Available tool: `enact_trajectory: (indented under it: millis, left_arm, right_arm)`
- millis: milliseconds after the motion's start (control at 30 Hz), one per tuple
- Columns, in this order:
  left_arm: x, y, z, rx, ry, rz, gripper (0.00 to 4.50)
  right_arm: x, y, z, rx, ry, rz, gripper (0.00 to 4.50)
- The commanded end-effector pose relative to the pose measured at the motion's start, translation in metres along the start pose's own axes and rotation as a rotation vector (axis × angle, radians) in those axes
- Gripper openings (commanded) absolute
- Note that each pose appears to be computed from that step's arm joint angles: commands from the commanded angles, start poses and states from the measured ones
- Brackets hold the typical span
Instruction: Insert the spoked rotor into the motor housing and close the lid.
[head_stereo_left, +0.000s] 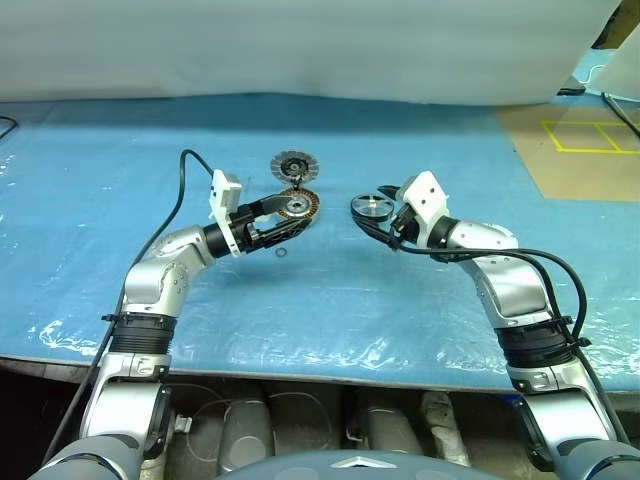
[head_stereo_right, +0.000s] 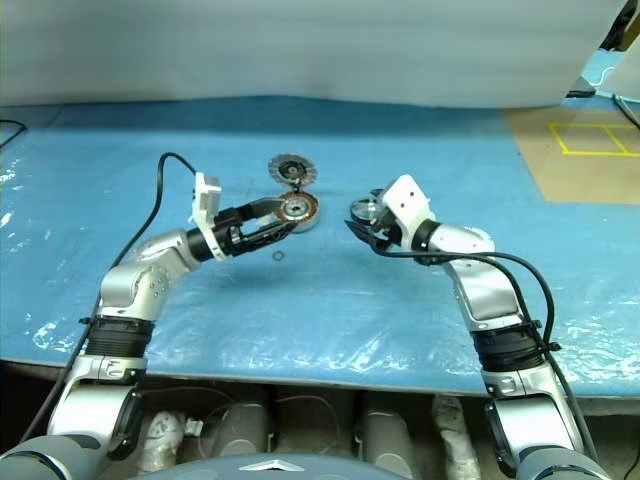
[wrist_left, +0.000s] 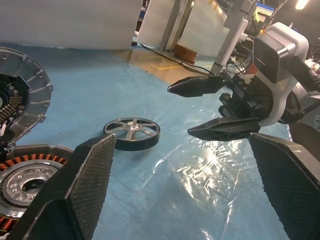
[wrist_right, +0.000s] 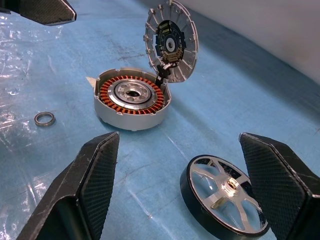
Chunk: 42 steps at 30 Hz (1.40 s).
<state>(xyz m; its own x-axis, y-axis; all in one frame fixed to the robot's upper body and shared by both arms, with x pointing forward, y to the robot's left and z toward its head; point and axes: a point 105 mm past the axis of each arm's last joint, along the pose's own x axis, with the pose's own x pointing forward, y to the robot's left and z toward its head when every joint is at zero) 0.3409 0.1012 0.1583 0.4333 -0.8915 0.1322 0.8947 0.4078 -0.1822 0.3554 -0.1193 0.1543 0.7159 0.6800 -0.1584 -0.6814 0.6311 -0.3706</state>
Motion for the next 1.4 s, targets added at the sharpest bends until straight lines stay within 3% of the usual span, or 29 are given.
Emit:
enact_trajectory:
  millis: [33,600,967,1200,1400]
  left_arm:
    - [-0.002,-0.002,0.013,0.037,-0.024,-0.013,4.48]
    - [-0.013,0.010,0.016,0.047,-0.035,0.057,4.48]
    - [-0.052,0.021,0.007,0.071,0.007,0.188,4.48]
    - [-0.058,0.010,-0.004,0.069,0.007,0.211,4.48]
    - [-0.062,0.003,-0.010,0.052,-0.015,0.246,4.48]
  right_arm:
    - [-0.001,-0.002,0.015,-0.045,-0.043,-0.001,4.02]
    - [0.004,-0.002,0.012,-0.128,-0.007,0.042,4.02]
    - [0.064,0.035,0.040,-0.316,-0.058,0.360,4.02]
    - [0.102,0.045,0.038,-0.379,0.072,0.576,4.02]
    - [0.116,0.035,0.036,-0.382,0.195,0.581,4.02]
